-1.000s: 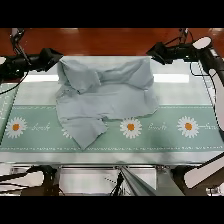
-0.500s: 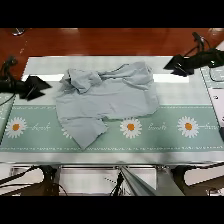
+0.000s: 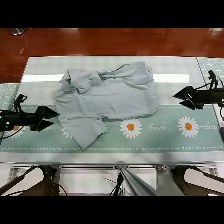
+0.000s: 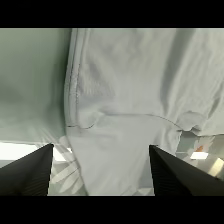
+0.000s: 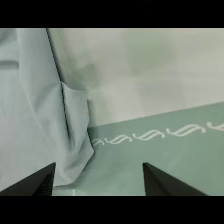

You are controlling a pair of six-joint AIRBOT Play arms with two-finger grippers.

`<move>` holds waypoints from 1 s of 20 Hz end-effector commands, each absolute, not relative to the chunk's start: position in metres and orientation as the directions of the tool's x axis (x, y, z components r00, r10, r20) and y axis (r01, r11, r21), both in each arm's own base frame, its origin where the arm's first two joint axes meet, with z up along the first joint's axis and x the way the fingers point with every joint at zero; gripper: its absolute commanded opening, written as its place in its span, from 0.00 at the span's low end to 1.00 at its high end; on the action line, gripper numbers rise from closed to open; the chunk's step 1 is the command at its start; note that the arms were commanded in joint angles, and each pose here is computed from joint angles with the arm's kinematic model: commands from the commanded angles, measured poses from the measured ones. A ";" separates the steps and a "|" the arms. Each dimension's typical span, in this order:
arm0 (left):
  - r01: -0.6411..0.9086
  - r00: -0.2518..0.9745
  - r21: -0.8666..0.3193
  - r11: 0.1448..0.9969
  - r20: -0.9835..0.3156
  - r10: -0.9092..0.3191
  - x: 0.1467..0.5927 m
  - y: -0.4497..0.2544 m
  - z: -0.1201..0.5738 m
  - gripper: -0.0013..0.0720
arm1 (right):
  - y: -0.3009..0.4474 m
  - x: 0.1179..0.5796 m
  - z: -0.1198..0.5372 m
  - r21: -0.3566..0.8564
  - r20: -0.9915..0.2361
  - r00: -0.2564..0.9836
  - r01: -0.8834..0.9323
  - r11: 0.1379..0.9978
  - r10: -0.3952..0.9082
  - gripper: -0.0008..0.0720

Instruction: Fold the shirts.

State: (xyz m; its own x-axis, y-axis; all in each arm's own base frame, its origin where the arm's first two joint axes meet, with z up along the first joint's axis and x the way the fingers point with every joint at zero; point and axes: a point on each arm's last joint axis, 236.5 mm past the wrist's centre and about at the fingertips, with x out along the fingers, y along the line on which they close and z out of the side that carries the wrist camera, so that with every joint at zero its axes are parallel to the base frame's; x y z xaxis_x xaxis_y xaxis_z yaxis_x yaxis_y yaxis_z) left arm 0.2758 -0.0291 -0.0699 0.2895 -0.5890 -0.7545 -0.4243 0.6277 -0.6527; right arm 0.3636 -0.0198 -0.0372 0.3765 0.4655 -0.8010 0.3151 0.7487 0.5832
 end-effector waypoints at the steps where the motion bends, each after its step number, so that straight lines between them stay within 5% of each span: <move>1: -0.420 0.320 -0.666 0.617 -0.745 -0.586 0.288 -0.047 -0.085 0.98 | -0.012 0.352 -0.045 0.605 -0.787 0.380 0.323 0.728 0.486 0.87; 6: -0.389 0.315 -0.657 0.646 -0.753 -0.578 0.300 -0.069 -0.095 0.97 | -0.006 0.348 -0.051 0.622 -0.780 0.351 0.339 0.706 0.518 0.87; 7: -0.392 0.316 -0.661 0.640 -0.750 -0.581 0.300 -0.070 -0.095 0.80 | -0.005 0.347 -0.053 0.623 -0.780 0.340 0.343 0.703 0.526 0.87; 8: -0.392 0.315 -0.661 0.640 -0.750 -0.581 0.300 -0.070 -0.095 0.17 | -0.002 0.345 -0.057 0.625 -0.780 0.325 0.346 0.700 0.535 0.87; 9: -0.388 0.316 -0.661 0.642 -0.750 -0.581 0.301 -0.070 -0.095 0.05 | 0.002 0.344 -0.062 0.618 -0.786 0.305 0.343 0.707 0.539 0.87; 18: -0.372 0.326 -0.674 0.639 -0.739 -0.590 0.305 -0.071 -0.090 0.05 | 0.074 0.377 -0.097 0.650 -0.759 0.203 0.289 0.703 0.619 0.87; 20: -0.372 0.324 -0.675 0.637 -0.738 -0.592 0.305 -0.072 -0.090 0.05 | 0.095 0.382 -0.098 0.662 -0.748 0.176 0.257 0.704 0.640 0.80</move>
State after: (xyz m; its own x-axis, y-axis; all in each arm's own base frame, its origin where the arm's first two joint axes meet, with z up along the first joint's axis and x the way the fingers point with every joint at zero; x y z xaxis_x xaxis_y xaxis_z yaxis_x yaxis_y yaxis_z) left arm 0.3048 -0.0711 -0.0902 0.3259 -0.5891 -0.7394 -0.3732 0.6384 -0.6732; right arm 0.3739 0.0697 -0.0921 0.2089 0.6147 -0.7606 0.2825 0.7066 0.6487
